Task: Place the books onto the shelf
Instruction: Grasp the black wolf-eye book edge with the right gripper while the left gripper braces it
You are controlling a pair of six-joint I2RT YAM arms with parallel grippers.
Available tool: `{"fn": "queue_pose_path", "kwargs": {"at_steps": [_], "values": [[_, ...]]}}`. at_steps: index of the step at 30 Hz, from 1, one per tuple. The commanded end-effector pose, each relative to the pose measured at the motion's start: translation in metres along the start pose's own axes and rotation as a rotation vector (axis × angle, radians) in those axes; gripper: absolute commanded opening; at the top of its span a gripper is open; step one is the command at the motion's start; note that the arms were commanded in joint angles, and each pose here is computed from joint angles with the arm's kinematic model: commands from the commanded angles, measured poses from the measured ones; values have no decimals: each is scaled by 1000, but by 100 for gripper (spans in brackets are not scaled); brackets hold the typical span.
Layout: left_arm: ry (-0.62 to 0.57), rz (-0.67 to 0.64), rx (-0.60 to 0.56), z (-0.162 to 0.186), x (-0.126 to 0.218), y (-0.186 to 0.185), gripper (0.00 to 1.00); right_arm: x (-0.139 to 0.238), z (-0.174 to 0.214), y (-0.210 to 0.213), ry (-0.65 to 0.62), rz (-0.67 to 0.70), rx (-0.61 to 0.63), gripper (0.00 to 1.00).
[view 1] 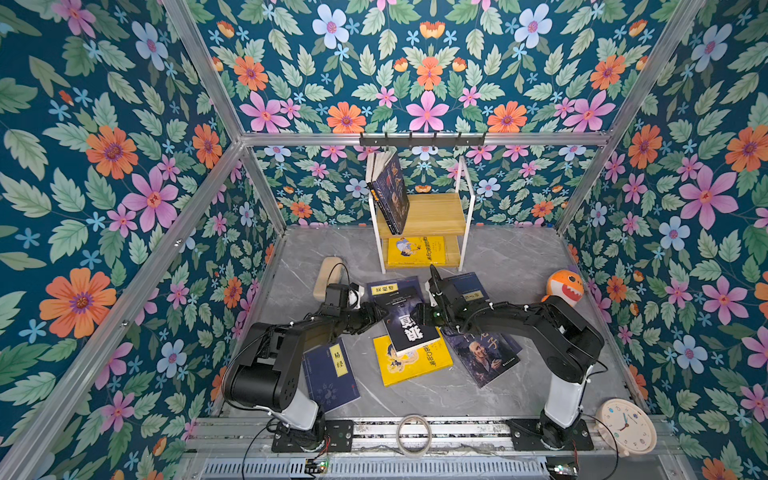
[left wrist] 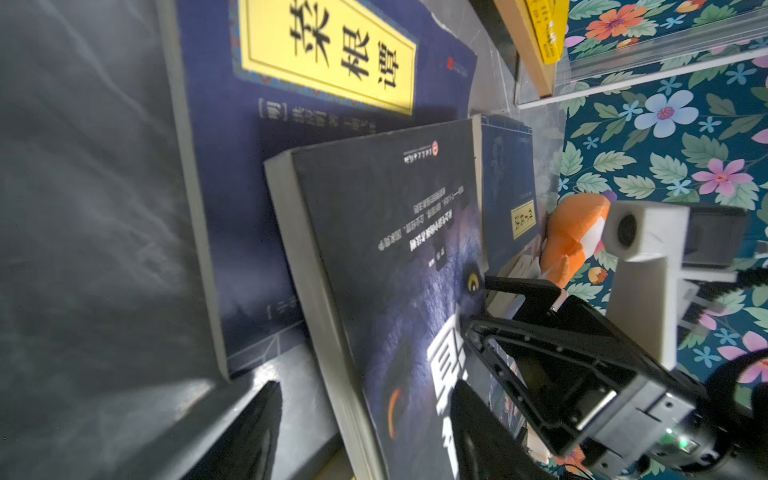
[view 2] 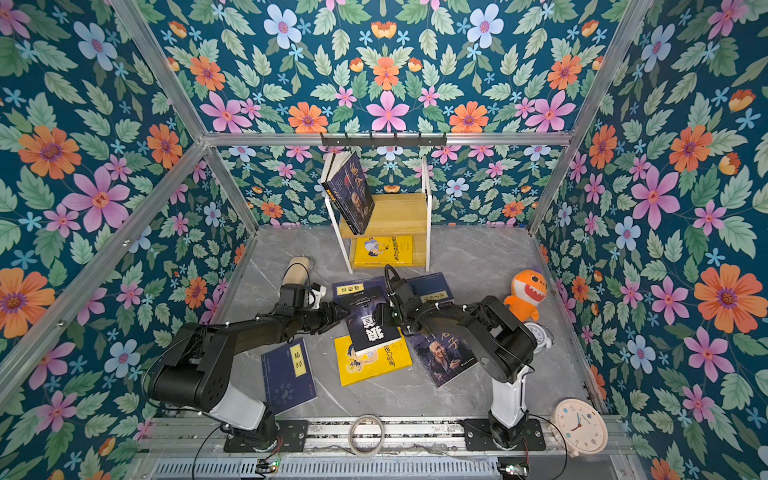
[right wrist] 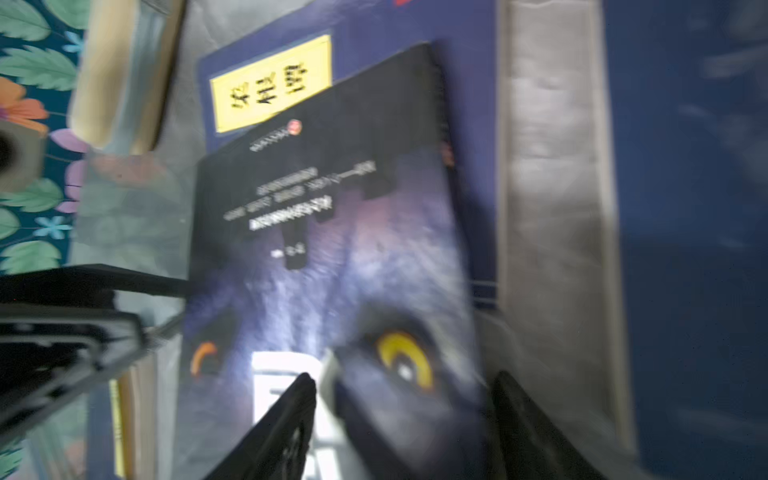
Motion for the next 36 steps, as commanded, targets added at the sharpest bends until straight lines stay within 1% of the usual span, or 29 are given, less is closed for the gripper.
{"fn": "queue_pose_path", "kwargs": {"at_steps": [1,3,7,9,12,14,16,20,23,25,28,31,32,35,36], "values": [[8,-4,-7,-1,0,-2,62,-1,6,13,60,-46,-30,65],[8,-1,-6,-1,0,-2,61,0,4,21,41,-73,-27,64],[11,-9,-2,-1,-1,0,55,4,2,31,52,-124,-45,59],[10,-3,-5,-2,0,-3,52,11,0,35,31,-125,-52,57],[6,2,-14,-2,0,-4,48,13,-2,44,12,-180,-75,55],[5,3,-17,-2,1,-5,46,14,-2,46,13,-199,-92,54],[6,5,-22,-2,2,-6,45,19,-4,49,-15,-207,-110,54],[6,-1,-27,-2,1,-4,40,20,-4,56,-42,-278,-143,52],[7,2,-27,-2,2,-6,40,27,-5,55,-53,-266,-163,50],[1,5,-33,-2,2,-6,39,28,-3,56,-75,-288,-178,48],[-3,6,-42,-2,4,-6,39,27,-2,58,-72,-313,-191,45],[-7,12,-48,-2,6,-9,39,33,-6,61,-114,-334,-205,40],[-7,14,-50,-1,6,-9,39,33,-7,63,-129,-357,-211,35],[-13,16,-56,-1,7,-10,39,32,-7,66,-136,-395,-218,14],[-19,14,-61,-3,9,-12,39,34,-7,64,-136,-389,-224,9]]}}
Point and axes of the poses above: each gripper's point midway between its finger pads, its own x axis back along the fingers, its own y axis along the line the jaws close on, z = x × y, the point moved 4 cm from there along x, back along the fingers, and after that the axes turned 13 degrees about x, right-handed, at the moved point
